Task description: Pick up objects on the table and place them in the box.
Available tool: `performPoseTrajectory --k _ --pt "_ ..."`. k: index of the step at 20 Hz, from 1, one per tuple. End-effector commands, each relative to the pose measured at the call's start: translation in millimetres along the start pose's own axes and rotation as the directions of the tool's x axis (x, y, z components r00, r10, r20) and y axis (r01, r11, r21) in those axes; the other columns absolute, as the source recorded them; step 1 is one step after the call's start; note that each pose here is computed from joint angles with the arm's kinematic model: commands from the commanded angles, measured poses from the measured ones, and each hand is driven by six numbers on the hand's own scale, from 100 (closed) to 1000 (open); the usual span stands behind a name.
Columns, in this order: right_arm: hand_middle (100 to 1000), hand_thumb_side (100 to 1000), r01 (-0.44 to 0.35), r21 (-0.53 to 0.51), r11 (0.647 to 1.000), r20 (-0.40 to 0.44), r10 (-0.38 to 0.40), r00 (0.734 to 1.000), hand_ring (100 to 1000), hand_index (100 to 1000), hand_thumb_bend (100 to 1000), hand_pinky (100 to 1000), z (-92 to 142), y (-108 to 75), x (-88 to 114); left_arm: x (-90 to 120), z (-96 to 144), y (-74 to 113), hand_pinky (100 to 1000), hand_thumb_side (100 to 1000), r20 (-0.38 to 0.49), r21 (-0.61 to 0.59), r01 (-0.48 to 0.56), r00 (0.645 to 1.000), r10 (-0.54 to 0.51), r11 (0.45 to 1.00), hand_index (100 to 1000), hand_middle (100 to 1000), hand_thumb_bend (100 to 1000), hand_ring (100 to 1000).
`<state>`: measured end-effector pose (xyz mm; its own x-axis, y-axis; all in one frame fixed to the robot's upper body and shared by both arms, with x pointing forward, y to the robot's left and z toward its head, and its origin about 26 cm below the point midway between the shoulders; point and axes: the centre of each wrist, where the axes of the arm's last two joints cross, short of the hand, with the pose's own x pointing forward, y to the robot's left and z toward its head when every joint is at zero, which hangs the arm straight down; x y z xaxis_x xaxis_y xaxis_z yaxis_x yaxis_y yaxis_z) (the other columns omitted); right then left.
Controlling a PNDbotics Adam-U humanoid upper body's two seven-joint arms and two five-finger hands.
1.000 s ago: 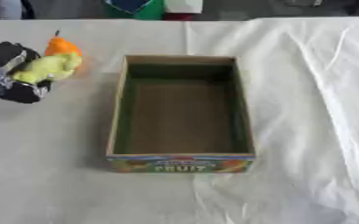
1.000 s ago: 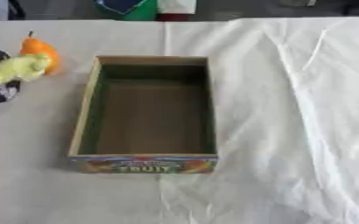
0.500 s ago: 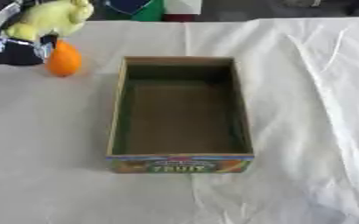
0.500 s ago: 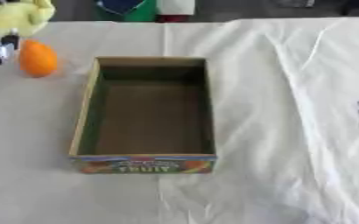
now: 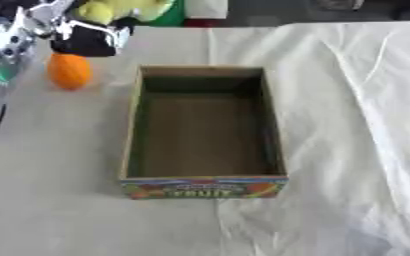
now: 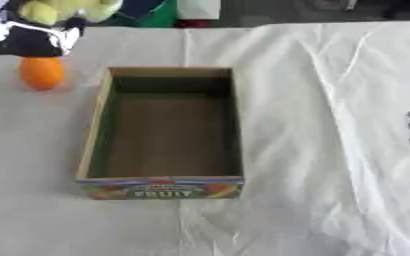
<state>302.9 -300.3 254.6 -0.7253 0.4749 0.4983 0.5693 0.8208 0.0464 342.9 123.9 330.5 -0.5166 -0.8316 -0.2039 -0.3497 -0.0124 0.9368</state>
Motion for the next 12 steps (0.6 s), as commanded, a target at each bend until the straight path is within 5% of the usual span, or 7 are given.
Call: performPoseTrajectory --k 1,12 --pt "550 595 0.015 0.009 1.000 0.047 -0.015 0.999 666 692 100 629 -9.1 -0.6 9.2 18.7 -7.8 1.5 325 226 0.056 0.025 0.036 0.998 -0.037 0.999 505 438 100 513" --pt "549 595 0.028 0.013 1.000 0.050 -0.028 0.998 666 692 100 629 -9.5 1.3 10.2 36.8 -35.0 -60.2 365 191 0.085 -0.165 0.053 0.996 -0.039 0.985 539 472 100 542"
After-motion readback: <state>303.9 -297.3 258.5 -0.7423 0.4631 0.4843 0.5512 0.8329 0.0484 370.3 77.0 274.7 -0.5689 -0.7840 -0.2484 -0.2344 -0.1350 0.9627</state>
